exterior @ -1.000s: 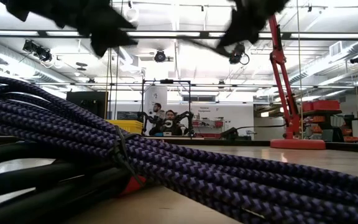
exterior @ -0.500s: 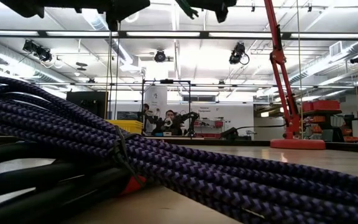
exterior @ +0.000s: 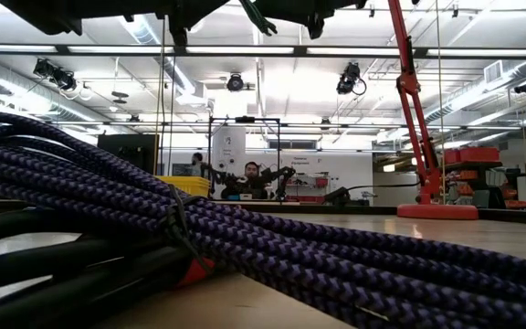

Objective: Pick & Place USB Port
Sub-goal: Put the black and green USB cable into the yellow bin

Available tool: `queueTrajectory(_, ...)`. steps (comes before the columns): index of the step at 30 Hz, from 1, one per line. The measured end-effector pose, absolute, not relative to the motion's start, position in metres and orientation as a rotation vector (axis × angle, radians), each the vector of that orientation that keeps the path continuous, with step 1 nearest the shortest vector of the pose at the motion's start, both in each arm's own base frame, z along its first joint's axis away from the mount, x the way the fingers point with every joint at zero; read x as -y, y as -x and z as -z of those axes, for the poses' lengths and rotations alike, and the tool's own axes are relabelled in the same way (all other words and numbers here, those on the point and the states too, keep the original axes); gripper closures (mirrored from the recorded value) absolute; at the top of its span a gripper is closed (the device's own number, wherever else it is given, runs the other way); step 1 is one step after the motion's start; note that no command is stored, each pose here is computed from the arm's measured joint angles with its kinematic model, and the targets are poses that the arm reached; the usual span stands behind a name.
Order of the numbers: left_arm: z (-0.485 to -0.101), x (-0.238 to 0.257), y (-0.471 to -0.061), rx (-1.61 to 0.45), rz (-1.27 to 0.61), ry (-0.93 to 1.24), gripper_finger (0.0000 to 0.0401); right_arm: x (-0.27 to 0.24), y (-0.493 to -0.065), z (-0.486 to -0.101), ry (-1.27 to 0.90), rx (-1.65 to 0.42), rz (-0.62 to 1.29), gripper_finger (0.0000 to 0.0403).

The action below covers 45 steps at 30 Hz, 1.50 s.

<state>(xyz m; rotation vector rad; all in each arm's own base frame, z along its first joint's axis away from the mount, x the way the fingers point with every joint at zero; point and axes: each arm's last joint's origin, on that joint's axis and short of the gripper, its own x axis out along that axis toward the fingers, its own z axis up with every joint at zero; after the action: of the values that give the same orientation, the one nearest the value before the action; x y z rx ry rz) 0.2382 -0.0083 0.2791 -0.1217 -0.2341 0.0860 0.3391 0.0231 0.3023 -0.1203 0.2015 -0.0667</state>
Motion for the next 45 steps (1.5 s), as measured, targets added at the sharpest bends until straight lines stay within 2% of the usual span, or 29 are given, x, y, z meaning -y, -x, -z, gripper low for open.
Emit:
queueTrajectory(8,-0.275,0.008,-0.245,0.26,-0.044,0.138,0.0189,-0.021,-0.339,-0.302,0.118,-0.2,0.062,0.0403)
queueTrajectory(11,-0.275,0.007,-0.246,0.26,-0.052,0.137,0.0206,-0.022,-0.339,-0.302,0.116,-0.2,0.056,0.0403)
queueTrajectory(14,-0.275,0.007,-0.245,0.262,-0.051,0.137,0.0253,-0.022,-0.339,-0.302,0.116,-0.2,0.054,0.0403)
queueTrajectory(18,-0.275,0.007,-0.246,0.258,-0.051,0.124,0.0365,-0.022,-0.339,-0.302,0.117,-0.204,0.056,0.0403)
queueTrajectory(19,-0.275,0.007,-0.246,0.257,-0.053,0.118,0.0377,-0.022,-0.339,-0.302,0.117,-0.205,0.055,0.0403)
queueTrajectory(28,-0.273,0.006,-0.246,0.235,-0.09,0.113,0.038,-0.021,-0.339,-0.301,0.115,-0.216,0.061,0.04)
queueTrajectory(34,-0.269,0.005,-0.246,0.199,-0.12,0.11,0.0381,-0.014,-0.338,-0.297,0.127,-0.26,0.094,0.0369)
queueTrajectory(42,-0.264,-0.005,-0.236,0.058,-0.372,0.032,0.0382,-0.003,-0.336,-0.295,0.127,-0.303,0.16,0.0321)
queueTrajectory(45,-0.266,-0.02,-0.225,-0.009,-0.554,-0.013,0.0382,-0.002,-0.336,-0.294,0.117,-0.311,0.164,0.0305)
